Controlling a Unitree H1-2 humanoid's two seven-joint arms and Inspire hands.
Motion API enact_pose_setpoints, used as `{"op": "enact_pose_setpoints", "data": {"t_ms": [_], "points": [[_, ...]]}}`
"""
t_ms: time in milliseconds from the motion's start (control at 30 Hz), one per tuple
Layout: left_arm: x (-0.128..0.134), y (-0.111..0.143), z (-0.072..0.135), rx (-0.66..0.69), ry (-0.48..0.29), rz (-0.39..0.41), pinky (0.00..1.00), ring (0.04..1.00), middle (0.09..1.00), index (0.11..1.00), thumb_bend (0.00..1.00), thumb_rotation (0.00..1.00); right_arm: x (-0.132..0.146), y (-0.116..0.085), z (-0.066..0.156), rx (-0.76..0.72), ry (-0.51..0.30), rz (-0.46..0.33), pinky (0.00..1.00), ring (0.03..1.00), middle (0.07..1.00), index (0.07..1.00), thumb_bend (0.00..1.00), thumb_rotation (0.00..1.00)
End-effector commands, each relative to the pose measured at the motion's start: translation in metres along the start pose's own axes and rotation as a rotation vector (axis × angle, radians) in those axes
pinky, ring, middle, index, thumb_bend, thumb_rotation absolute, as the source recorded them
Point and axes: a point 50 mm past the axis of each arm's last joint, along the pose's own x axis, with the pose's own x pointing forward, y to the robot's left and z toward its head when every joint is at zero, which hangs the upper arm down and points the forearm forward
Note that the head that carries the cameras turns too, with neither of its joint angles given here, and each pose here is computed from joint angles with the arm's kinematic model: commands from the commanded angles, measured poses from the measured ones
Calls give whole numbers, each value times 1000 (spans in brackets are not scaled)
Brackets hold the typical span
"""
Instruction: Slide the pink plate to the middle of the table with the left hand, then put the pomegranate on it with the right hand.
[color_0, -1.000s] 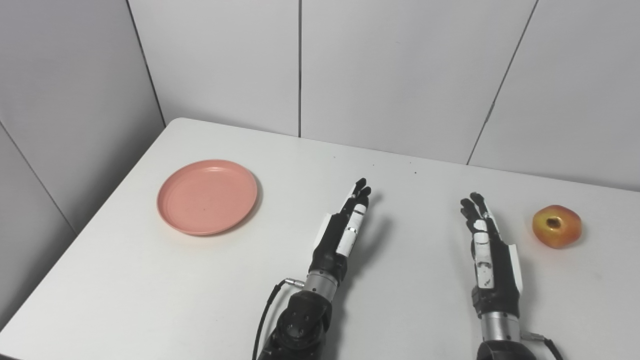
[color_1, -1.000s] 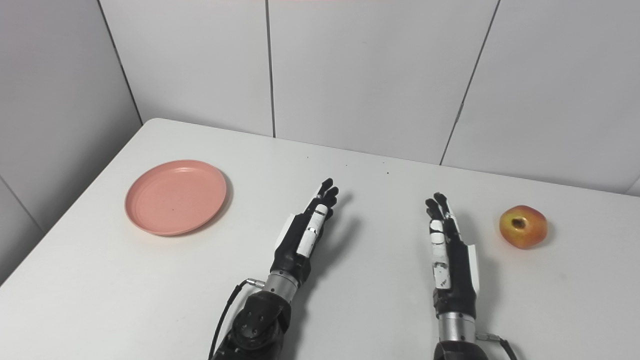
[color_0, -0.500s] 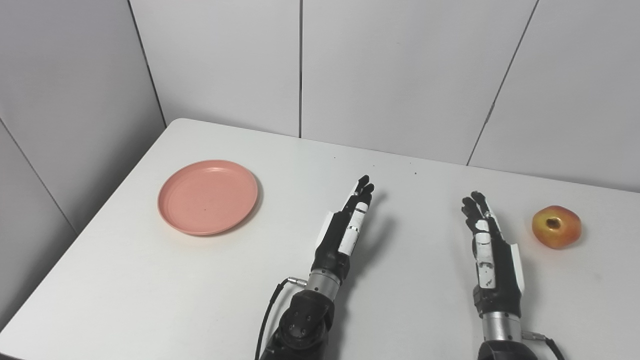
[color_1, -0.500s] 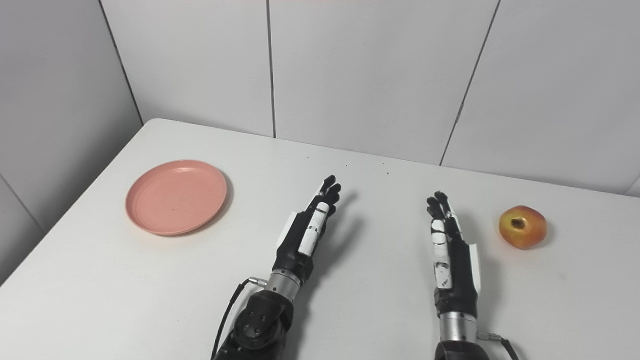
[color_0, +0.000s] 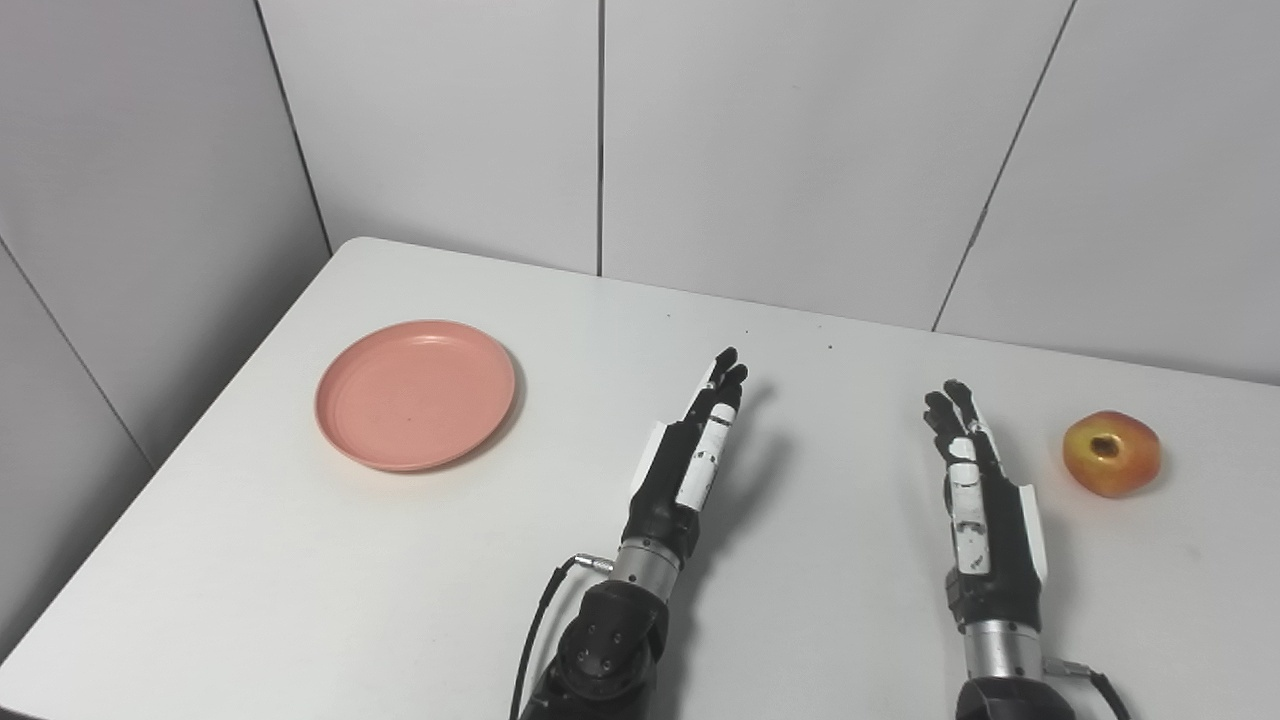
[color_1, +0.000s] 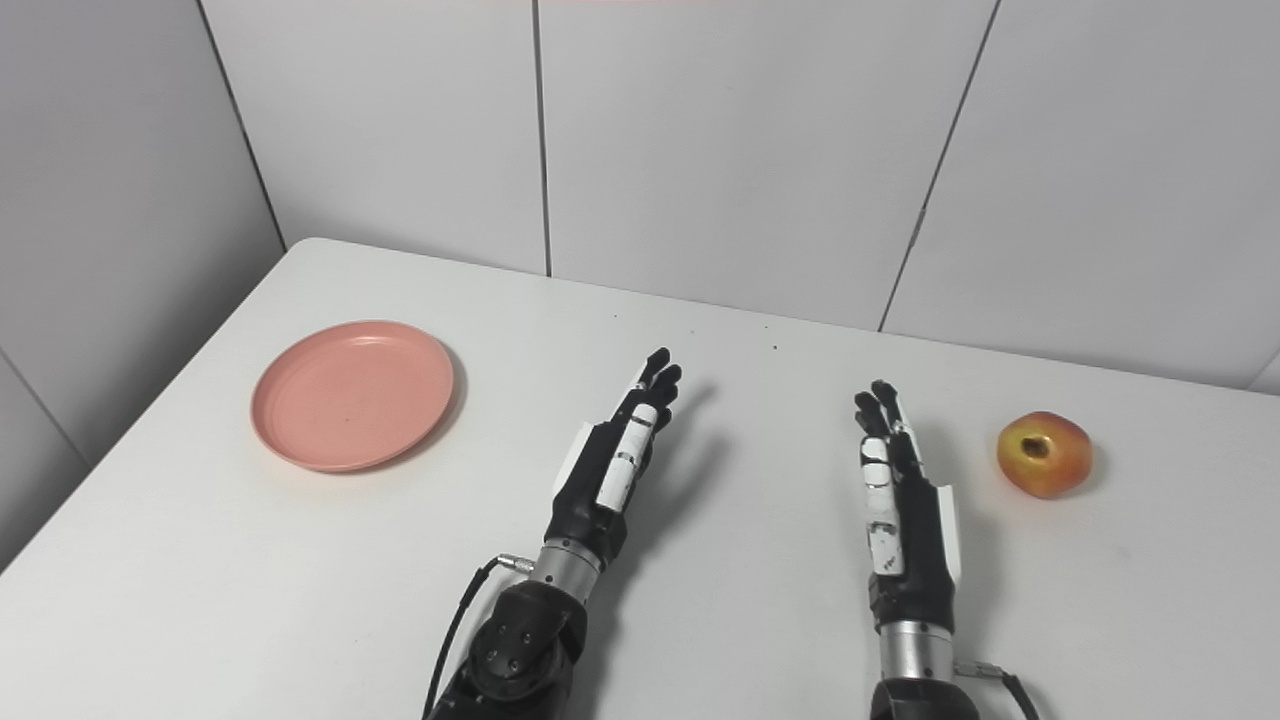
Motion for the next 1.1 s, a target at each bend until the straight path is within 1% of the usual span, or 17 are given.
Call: {"op": "enact_pose_setpoints", "data": {"t_ms": [0,133,167,300,467,500,567,600,667,800,900,1000,1067], "points": [[-7,-1,-4,-9,1,1,1000,989,973,957,316,1000,-17,-9,-19,-9,60,1,1000,938,916,934,592,1000],[-7,1,1,-6,-10,16,1000,991,974,959,317,1000,-17,-10,-20,-13,54,7,1000,942,921,940,587,1000],[-6,1,2,-3,-11,22,1000,984,970,956,335,996,-17,-10,-20,-13,52,6,997,939,918,938,585,1000],[-2,9,14,21,-60,62,985,967,956,947,353,1000,-17,-10,-20,-14,53,7,998,939,917,940,583,1000],[3,19,27,22,-83,85,972,953,943,937,378,1000,-17,-9,-20,-12,58,9,1000,942,918,943,583,1000],[5,22,30,15,-90,104,959,940,932,924,385,1000,-17,-9,-19,-12,57,10,1000,942,918,942,583,1000],[7,29,36,21,-112,146,901,888,884,874,386,950,-17,-8,-19,-12,55,9,1000,944,919,943,581,1000],[8,32,38,36,-126,150,875,869,869,861,377,968,-16,-8,-19,-11,54,7,1000,943,918,943,580,1000],[10,37,42,53,-143,144,870,867,868,863,389,995,-16,-8,-19,-11,52,5,1000,938,916,941,581,1000],[16,47,56,43,-192,158,844,850,855,847,406,1000,-15,-8,-20,-22,53,-3,984,928,909,933,586,1000],[20,53,66,63,-223,180,824,830,838,830,430,1000,-15,-8,-20,-25,48,-8,959,922,904,926,572,1000],[25,61,78,81,-250,214,766,789,789,773,428,1000,-15,-9,-21,-24,46,-7,949,925,905,927,567,1000],[27,65,83,98,-272,234,756,783,782,765,426,1000,-14,-9,-21,-22,45,-7,947,925,905,927,563,1000]]}}
